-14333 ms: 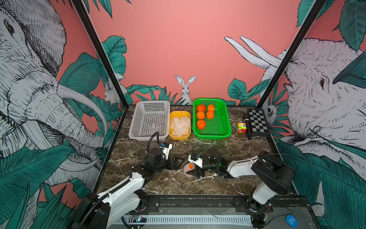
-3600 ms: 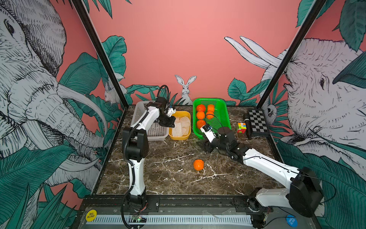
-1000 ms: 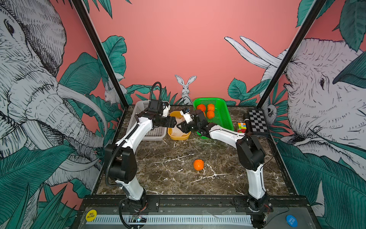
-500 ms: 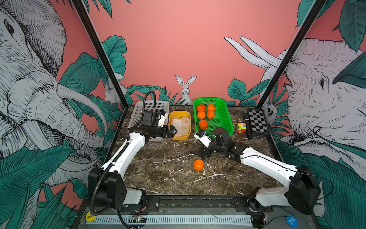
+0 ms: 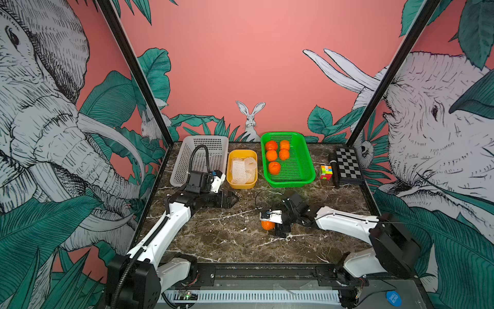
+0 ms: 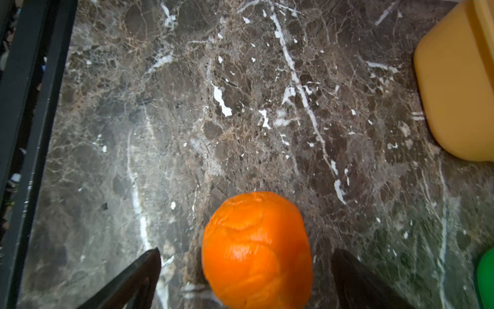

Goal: Remove foam nets from oranges
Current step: Pick up the orange from the center of the board, then place the orange in the basket.

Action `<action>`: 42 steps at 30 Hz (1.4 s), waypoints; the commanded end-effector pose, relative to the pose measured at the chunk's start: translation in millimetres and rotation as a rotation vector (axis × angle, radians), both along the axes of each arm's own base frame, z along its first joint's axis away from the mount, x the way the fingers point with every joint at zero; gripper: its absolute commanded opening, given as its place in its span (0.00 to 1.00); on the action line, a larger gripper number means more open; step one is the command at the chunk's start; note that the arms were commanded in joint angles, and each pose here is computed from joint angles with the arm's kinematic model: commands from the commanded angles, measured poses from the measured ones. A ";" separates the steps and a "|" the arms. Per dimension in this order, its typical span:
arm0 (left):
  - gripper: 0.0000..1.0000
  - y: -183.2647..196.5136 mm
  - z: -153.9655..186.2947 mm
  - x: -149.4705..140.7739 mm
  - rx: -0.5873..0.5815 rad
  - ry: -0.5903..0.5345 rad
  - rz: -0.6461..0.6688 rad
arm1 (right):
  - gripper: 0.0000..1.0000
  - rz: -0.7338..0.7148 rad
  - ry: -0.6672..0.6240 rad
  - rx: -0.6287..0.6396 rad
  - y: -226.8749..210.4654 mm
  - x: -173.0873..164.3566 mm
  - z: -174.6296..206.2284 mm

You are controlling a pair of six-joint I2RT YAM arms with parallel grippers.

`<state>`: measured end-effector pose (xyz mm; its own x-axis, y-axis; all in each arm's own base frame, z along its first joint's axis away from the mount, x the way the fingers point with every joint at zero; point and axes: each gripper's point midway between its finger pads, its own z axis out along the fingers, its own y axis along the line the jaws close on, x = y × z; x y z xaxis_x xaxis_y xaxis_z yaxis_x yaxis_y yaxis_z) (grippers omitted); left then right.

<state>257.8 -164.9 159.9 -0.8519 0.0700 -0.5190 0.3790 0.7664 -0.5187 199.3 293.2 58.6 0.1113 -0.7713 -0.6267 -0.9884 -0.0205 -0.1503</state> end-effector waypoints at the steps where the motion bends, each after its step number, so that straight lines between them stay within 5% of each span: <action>1: 0.99 -3.6 8.7 -3.0 -0.034 -0.031 -0.009 | 0.99 0.026 -0.053 0.025 16.1 14.7 0.6; 15: 0.99 2.6 2.3 -1.1 -0.024 -0.025 0.050 | 0.50 -0.187 0.068 0.024 10.6 22.2 26.9; 22: 0.99 12.9 4.1 -3.6 -0.020 -0.051 0.126 | 0.48 -0.588 0.010 0.082 -40.6 78.9 118.7; 29: 0.99 15.7 3.4 -0.8 -0.031 -0.039 0.174 | 0.43 -1.101 0.082 0.149 -124.6 187.6 147.2; 35: 0.99 20.2 -0.8 3.8 -0.004 -0.034 0.200 | 0.45 -1.253 0.078 0.097 -144.9 260.7 122.3; 42: 0.99 29.6 -5.0 8.8 0.042 -0.042 0.235 | 0.49 -1.261 0.093 0.108 -129.5 313.4 88.7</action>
